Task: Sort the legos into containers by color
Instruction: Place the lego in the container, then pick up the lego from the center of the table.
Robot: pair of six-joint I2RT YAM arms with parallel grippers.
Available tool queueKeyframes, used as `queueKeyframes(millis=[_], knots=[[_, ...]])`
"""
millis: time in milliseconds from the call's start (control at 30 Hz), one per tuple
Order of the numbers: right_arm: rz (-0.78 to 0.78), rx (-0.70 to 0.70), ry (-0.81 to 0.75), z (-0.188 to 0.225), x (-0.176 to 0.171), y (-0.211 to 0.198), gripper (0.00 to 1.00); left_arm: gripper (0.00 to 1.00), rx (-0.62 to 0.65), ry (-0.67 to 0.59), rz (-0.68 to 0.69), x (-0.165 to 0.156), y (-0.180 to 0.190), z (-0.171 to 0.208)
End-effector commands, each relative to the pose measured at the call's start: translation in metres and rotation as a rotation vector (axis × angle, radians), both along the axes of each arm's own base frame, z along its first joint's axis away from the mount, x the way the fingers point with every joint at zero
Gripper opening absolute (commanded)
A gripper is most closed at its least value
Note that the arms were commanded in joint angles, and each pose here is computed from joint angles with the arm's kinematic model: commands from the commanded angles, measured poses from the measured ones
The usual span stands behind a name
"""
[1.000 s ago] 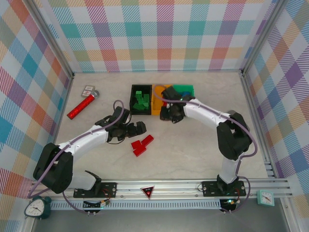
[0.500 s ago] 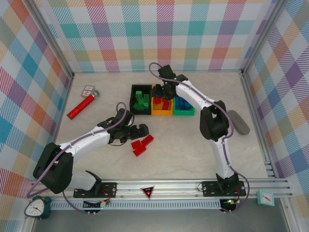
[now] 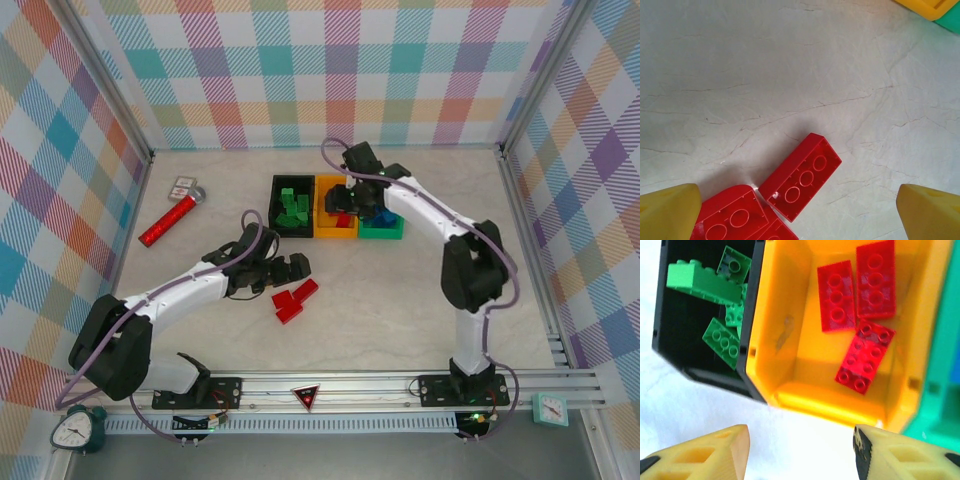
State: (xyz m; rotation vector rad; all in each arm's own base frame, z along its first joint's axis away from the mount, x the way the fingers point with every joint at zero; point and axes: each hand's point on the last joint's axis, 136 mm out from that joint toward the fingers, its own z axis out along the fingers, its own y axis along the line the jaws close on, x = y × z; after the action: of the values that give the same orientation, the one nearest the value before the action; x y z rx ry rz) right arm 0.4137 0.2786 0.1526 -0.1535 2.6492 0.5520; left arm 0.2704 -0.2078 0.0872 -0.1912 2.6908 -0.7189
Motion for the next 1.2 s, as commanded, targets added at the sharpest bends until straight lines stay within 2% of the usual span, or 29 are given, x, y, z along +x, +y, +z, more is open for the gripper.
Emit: queueKeyframes(millis=[0, 100, 400, 500, 700, 767, 967, 1167], knots=[[0.027, 0.023, -0.063, 0.018, -0.015, -0.01, 0.58, 1.0, -0.024, 0.004, -0.06, 0.0, -0.015, 0.002], [0.032, 0.028, -0.079, 0.015, -0.037, -0.023, 0.58, 1.0, -0.032, -0.003, -0.138, 0.0, -0.024, 0.002], [0.009, -0.034, -0.073, -0.016, -0.086, -0.063, 0.6, 0.98, 0.101, 0.019, -0.327, 0.002, -0.031, 0.0], [-0.005, -0.054, -0.063, -0.025, -0.097, -0.073, 0.6, 0.96, 0.183, 0.019, -0.393, 0.003, -0.032, -0.001], [-0.066, -0.076, -0.082, -0.031, -0.109, -0.092, 0.61, 0.88, 0.319, 0.039, -0.498, -0.001, -0.034, -0.01], [-0.081, -0.086, -0.08, -0.034, -0.113, -0.098, 0.62, 0.82, 0.362, 0.048, -0.517, -0.002, -0.033, -0.015], [-0.097, -0.102, -0.047, -0.048, -0.122, -0.104, 0.62, 0.72, 0.397, 0.078, -0.574, -0.009, -0.04, -0.027], [-0.113, -0.091, -0.045, -0.05, -0.126, -0.107, 0.62, 0.68, 0.469, 0.1, -0.636, -0.019, -0.05, -0.042]])
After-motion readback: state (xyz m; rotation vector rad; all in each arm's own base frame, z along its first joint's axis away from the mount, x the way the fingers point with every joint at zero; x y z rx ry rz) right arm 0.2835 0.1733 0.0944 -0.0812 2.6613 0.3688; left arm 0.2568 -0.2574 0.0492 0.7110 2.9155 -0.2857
